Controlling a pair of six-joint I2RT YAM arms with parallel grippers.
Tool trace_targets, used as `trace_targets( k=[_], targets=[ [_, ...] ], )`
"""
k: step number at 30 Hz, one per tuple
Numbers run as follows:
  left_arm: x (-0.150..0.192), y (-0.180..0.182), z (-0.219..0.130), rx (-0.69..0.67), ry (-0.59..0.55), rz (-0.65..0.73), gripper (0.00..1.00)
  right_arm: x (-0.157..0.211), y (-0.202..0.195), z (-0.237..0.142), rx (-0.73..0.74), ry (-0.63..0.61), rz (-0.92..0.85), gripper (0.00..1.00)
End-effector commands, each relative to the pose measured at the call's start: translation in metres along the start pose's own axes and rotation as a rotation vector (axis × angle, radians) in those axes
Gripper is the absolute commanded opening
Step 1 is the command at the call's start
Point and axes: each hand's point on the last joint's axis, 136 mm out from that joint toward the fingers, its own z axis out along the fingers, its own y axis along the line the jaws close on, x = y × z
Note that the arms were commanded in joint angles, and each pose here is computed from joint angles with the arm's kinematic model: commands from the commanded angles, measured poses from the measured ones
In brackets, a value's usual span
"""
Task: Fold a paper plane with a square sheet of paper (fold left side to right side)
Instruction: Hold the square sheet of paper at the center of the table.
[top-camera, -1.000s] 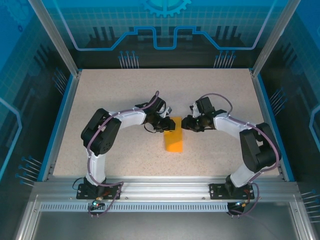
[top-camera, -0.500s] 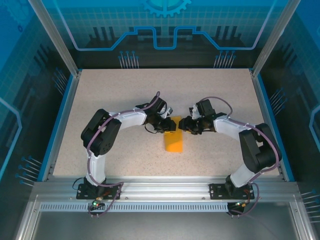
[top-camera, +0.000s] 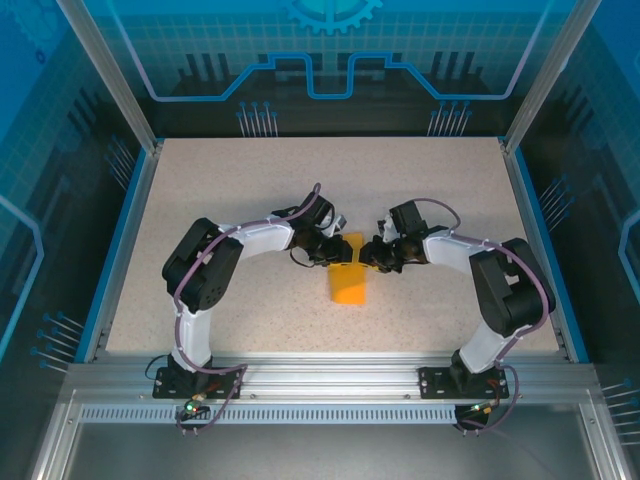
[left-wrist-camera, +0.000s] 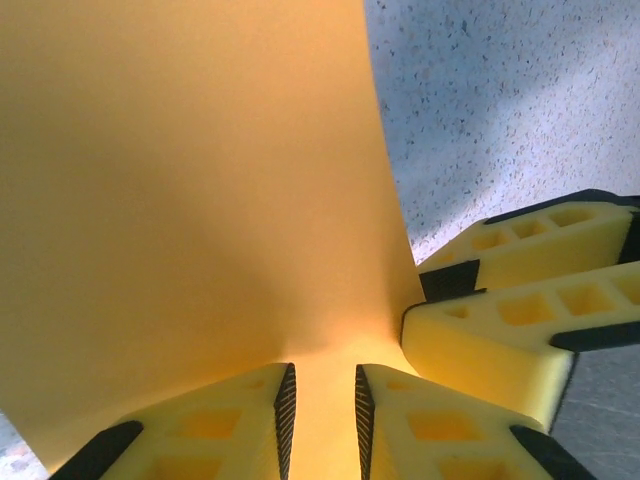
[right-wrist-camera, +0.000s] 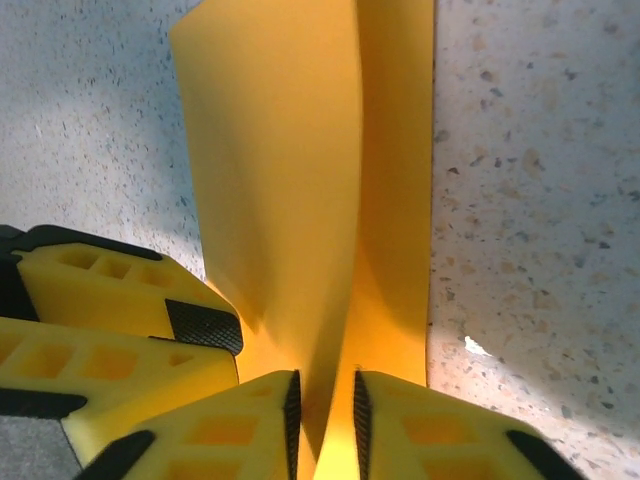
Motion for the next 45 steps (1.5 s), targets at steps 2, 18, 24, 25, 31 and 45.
trace_targets(
  k=[2,18,24,25,31,45],
  targets=[
    [0.013,0.000,0.003,0.005,0.042,-0.008,0.27,0.005,0.001,0.000,-0.014,0.033,0.017,0.09],
    [0.002,-0.005,-0.011,-0.021,0.001,-0.005,0.29,0.020,-0.024,0.012,0.094,0.073,0.007,0.01],
    [0.003,-0.001,-0.008,-0.027,0.008,-0.015,0.29,0.019,-0.027,0.017,0.115,0.080,-0.001,0.01],
    [0.003,-0.001,-0.008,-0.026,0.009,-0.015,0.29,0.019,-0.027,0.018,0.116,0.078,-0.001,0.01],
    [0.003,-0.001,-0.007,-0.026,0.011,-0.013,0.29,0.020,-0.027,0.021,0.122,0.085,-0.010,0.02],
    [0.007,0.006,0.007,-0.028,0.057,-0.038,0.29,0.033,-0.039,0.029,0.178,0.131,-0.007,0.03]
  ],
)
